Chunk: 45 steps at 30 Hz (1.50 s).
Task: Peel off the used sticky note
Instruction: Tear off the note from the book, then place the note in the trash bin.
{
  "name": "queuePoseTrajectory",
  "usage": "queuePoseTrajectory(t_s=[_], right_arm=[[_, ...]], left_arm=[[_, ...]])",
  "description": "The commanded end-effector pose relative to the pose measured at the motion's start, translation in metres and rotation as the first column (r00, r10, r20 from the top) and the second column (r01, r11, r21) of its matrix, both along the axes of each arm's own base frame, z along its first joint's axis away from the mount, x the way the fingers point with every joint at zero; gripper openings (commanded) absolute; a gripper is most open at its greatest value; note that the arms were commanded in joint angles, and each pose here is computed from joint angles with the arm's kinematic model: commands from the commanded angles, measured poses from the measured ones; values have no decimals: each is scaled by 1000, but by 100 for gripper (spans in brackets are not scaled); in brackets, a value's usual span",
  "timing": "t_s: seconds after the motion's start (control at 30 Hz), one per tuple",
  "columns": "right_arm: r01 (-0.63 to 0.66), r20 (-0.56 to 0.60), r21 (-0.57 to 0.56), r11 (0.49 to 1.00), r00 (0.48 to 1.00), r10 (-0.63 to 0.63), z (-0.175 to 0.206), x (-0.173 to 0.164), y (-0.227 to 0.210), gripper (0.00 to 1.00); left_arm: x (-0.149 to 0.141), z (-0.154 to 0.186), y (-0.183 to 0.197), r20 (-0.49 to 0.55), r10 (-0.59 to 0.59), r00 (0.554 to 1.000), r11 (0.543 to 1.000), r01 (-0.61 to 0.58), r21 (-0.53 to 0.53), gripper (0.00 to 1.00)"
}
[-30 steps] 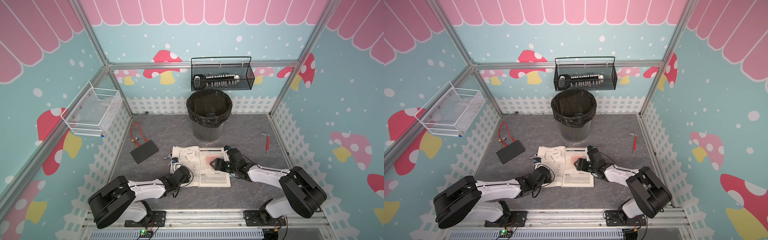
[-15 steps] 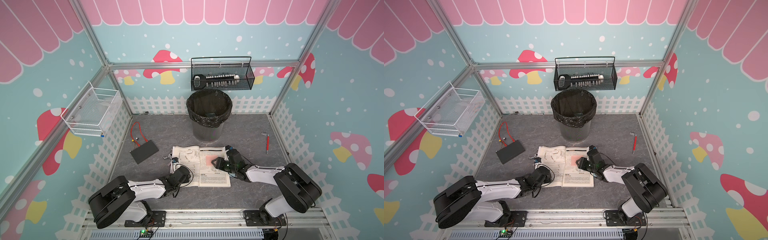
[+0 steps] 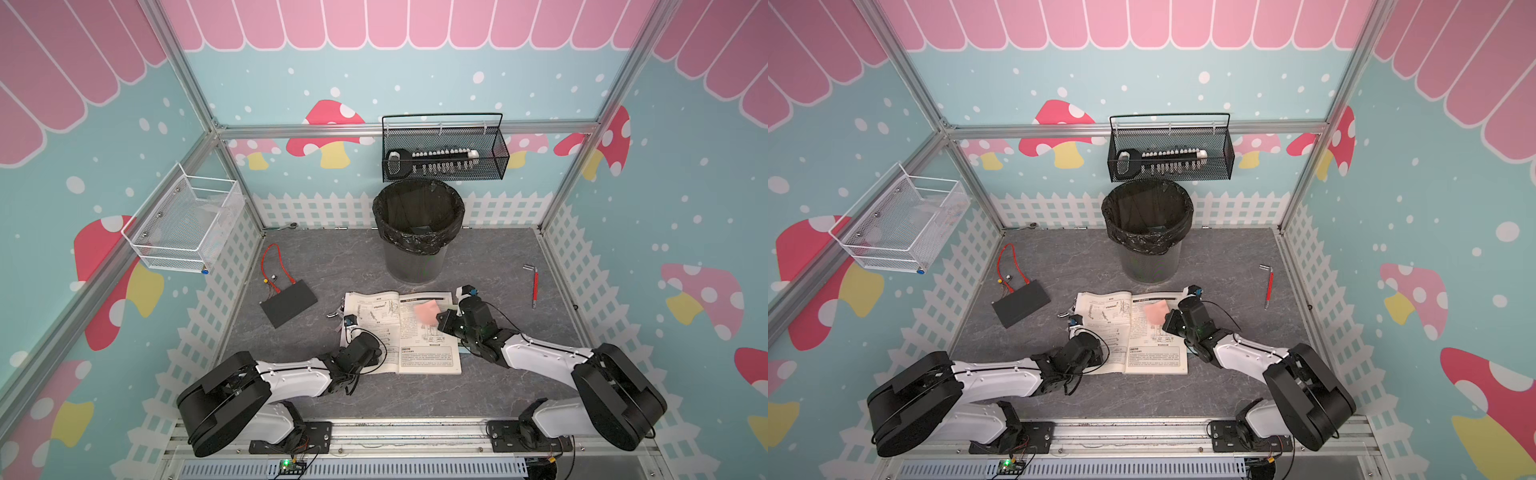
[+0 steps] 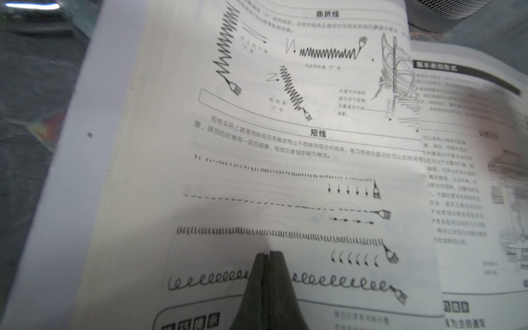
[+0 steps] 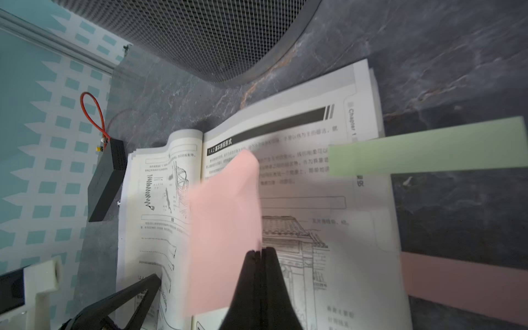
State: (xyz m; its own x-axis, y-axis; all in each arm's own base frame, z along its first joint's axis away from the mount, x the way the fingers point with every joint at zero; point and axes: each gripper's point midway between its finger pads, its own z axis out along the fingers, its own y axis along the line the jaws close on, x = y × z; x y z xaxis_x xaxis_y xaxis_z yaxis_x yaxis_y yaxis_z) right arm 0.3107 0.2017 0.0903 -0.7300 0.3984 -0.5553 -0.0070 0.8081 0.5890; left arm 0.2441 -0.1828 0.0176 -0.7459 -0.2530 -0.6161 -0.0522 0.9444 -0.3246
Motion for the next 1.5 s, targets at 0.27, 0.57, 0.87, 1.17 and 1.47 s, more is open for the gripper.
queuePoseTrajectory(t_s=[0.27,0.57,0.87,1.17,1.47], right_arm=[[95,242,-117,989,968,-65,94,24,-30,0],[95,544,-184,978,839,21,273,60,-22,0],[31,513,-245,969,852,102,273,161,6,0],[-17,519,-273,962,839,162,273,225,37,23],[-72,540,-258,963,816,205,286,228,51,55]], left_arm=[[-31,-38,27,-158,0,987,992,20,121,0],[-30,-35,27,-144,3,990,993,14,114,0],[-29,-31,26,-136,1,991,995,13,103,0],[-27,-29,27,-127,9,992,995,4,103,0],[-25,-23,27,-111,9,994,994,3,108,0]])
